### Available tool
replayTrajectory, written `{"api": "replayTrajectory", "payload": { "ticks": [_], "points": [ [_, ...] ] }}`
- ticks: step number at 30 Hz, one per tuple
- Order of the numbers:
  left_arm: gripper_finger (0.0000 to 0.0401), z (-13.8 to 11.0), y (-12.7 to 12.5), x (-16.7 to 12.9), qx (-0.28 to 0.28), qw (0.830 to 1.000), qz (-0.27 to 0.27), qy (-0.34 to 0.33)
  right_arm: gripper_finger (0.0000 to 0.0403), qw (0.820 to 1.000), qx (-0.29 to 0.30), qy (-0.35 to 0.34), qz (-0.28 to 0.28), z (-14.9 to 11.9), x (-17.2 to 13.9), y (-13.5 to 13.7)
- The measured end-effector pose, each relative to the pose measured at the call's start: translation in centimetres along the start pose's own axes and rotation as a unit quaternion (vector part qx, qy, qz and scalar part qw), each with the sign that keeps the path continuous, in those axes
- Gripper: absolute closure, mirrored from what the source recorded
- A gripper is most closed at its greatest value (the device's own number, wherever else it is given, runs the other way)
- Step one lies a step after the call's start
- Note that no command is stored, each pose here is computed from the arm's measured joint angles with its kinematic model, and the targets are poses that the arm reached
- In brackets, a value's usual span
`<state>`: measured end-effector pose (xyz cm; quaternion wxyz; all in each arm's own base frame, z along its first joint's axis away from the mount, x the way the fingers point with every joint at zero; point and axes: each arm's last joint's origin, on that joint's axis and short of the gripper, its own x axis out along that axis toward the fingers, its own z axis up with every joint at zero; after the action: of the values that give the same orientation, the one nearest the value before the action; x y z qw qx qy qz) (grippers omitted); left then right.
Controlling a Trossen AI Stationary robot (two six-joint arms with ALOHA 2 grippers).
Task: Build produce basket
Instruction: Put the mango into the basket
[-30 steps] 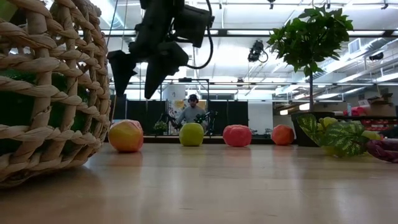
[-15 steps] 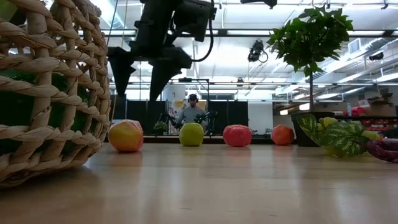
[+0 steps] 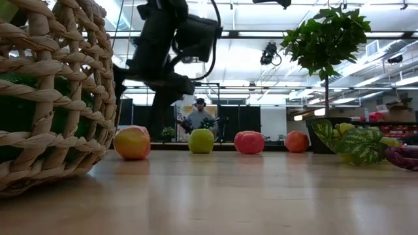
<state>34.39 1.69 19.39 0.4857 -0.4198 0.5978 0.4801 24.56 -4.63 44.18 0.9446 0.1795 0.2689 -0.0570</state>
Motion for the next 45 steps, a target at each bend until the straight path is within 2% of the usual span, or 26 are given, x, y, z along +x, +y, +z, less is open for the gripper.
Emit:
{"api": "replayTrajectory", "payload": {
  "ticks": [10, 20, 27, 35, 39, 45],
  "points": [
    [0.0001, 0.6, -0.5, 1.7, -0.014, 0.999, -0.046, 0.002, 0.0037, 1.0, -0.002, 0.002, 0.007, 0.0, 0.0, 0.0],
    [0.0001, 0.5, 0.1, 4.0, -0.029, 0.999, -0.035, 0.007, 0.0037, 1.0, 0.0, 0.002, 0.008, 0.0, 0.0, 0.1],
    [0.0001, 0.7, -0.8, 4.4, 0.004, 0.996, -0.087, 0.0, 0.0037, 1.0, 0.0, 0.003, 0.011, 0.0, 0.0, 0.1],
    [0.0003, 1.4, -1.3, 3.2, 0.038, 0.993, -0.109, -0.011, 0.0037, 1.0, -0.001, -0.004, 0.013, 0.1, 0.0, 0.1],
    [0.0023, 1.7, -1.6, 2.5, 0.058, 0.991, -0.123, -0.017, 0.0037, 1.0, 0.003, -0.014, 0.016, 0.3, 0.0, 0.2],
    [0.0076, 1.8, -1.7, 2.2, 0.085, 0.988, -0.127, -0.021, 0.0037, 1.0, 0.01, -0.015, 0.016, 0.3, 0.0, 0.2]
  ]
}}
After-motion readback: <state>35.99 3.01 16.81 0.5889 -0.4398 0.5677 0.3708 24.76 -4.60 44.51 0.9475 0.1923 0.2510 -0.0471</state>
